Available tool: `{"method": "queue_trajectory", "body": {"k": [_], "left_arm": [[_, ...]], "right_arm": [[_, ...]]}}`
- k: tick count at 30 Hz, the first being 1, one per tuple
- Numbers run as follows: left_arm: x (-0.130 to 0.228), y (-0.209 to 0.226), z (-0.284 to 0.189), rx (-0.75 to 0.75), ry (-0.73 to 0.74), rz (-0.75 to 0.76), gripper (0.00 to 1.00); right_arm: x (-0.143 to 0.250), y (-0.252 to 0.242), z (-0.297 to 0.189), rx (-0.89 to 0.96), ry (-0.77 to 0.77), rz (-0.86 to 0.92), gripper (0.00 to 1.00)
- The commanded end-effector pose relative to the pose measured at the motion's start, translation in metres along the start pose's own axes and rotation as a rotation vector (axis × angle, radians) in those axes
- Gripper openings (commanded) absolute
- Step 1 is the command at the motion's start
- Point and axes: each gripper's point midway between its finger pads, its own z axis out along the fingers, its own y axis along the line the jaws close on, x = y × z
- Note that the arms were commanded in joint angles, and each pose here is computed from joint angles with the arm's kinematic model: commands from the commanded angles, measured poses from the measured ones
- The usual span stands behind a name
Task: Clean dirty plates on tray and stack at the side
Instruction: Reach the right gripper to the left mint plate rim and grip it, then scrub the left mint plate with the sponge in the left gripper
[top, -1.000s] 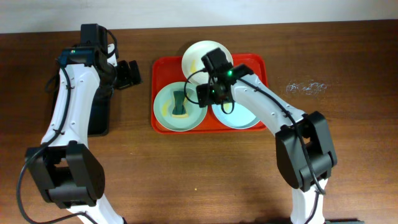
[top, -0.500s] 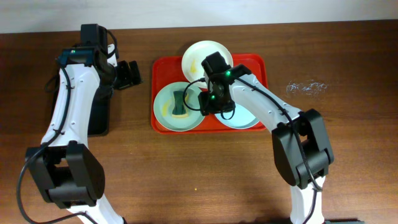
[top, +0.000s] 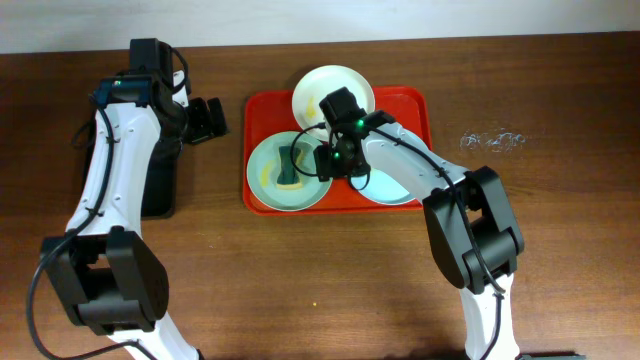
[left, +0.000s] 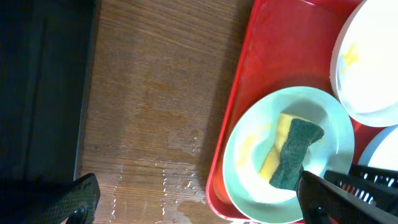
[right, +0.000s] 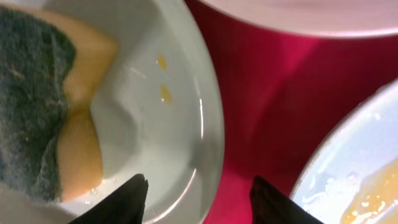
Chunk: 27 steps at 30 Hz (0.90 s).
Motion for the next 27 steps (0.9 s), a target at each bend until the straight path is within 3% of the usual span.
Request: {"method": "queue_trajectory", "body": {"k": [1, 4, 6, 8, 12, 15, 17, 18, 20, 24, 27], "left_arm": [[0.001, -0.001, -0.001, 0.006, 0.002, 0.017, 0.99], [0.001, -0.001, -0.001, 0.007, 0.003, 0.022, 0.94], [0.003, -0.001, -0.001, 0.005, 0.01, 0.032, 0.85], [0.004, -0.001, -0.001, 0.004, 0.014, 0.031, 0.77], [0.007, 0.0, -0.001, 0.002, 0.025, 0.029, 0.73], [0.009, 0.001, -0.001, -0.001, 0.035, 0.028, 0.5], [0.01, 0.001, -0.001, -0.001, 0.036, 0.028, 0.5], [0.012, 0.0, -0.001, -0.001, 0.044, 0.029, 0.41], [0.02, -0.01, 0.004, 0.016, 0.066, 0.08, 0.41], [0.047, -0.055, 0.027, 0.197, 0.125, 0.22, 0.43], [0.059, -0.068, 0.045, 0.21, 0.12, 0.26, 0.38]], "right_arm": [[-0.009, -0.007, 0.008, 0.057, -0.045, -0.006, 0.54], [-0.006, -0.019, 0.021, 0.104, -0.035, 0.0, 0.45], [-0.006, -0.021, 0.028, 0.105, -0.033, 0.0, 0.35], [-0.009, -0.023, 0.032, 0.105, -0.043, 0.004, 0.34], [-0.001, -0.037, 0.043, 0.117, -0.003, 0.027, 0.26], [-0.001, -0.036, 0.043, 0.108, -0.001, 0.029, 0.17], [-0.001, -0.032, 0.043, 0.084, 0.005, 0.029, 0.05], [0.0, -0.032, 0.042, 0.085, 0.008, 0.031, 0.04], [0.001, -0.031, 0.042, 0.041, 0.023, 0.046, 0.04], [-0.001, -0.032, 0.039, -0.038, 0.04, 0.081, 0.04], [0.0, -0.03, 0.038, -0.05, 0.046, 0.081, 0.04]]}}
